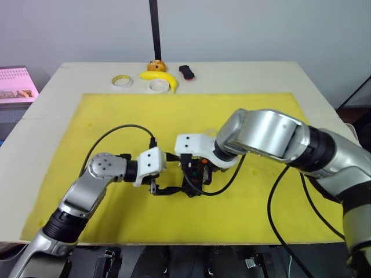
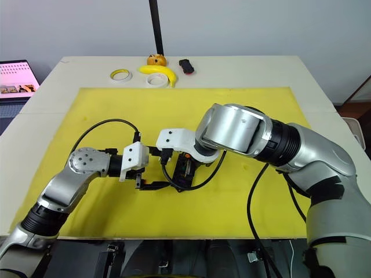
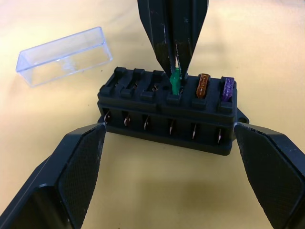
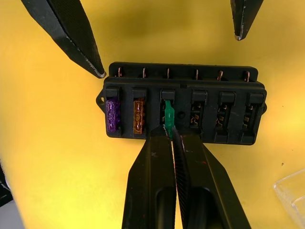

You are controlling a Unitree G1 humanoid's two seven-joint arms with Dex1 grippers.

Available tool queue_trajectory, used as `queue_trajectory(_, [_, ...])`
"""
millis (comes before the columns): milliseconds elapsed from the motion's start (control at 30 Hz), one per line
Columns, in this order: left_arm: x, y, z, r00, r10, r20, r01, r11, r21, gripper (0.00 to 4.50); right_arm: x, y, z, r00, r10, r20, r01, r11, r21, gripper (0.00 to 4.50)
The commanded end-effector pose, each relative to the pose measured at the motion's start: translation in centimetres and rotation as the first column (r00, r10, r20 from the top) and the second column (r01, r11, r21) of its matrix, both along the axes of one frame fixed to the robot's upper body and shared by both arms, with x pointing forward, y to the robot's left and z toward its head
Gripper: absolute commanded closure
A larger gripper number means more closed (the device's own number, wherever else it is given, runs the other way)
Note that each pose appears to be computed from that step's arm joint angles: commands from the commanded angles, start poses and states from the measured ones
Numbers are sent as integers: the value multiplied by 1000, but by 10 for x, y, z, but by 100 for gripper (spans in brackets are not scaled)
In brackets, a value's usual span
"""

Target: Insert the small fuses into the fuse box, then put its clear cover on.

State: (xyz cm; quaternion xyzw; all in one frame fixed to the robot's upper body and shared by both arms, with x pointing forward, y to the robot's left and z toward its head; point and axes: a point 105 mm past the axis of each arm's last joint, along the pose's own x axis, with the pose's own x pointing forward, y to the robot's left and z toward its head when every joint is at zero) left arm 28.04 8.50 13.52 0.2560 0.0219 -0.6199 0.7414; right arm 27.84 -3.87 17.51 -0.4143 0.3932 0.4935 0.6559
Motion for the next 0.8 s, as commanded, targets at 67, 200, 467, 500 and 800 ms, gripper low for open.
queue_trajectory(67, [-3,-1,10,999,-2,43,2,1000,-13,0,-1,3,1,1000,20,20,-19,1000,-23,448])
queue_trajectory(200, [-3,-1,10,999,2,44,-1,1000,-13,0,0,3,1,999,22,24,-21,999,-25,448])
queue_trajectory(467, [-3,1,10,999,12,41,-12,1000,-11,0,0,6,8,998,45,35,-45,999,-4,354])
queue_trajectory(500, [-3,2,10,999,14,40,-13,1000,-10,0,0,7,9,998,46,36,-46,999,1,354])
queue_trajectory(800, [-1,7,11,999,31,40,-30,1000,-6,0,10,5,29,997,24,69,-28,998,63,354])
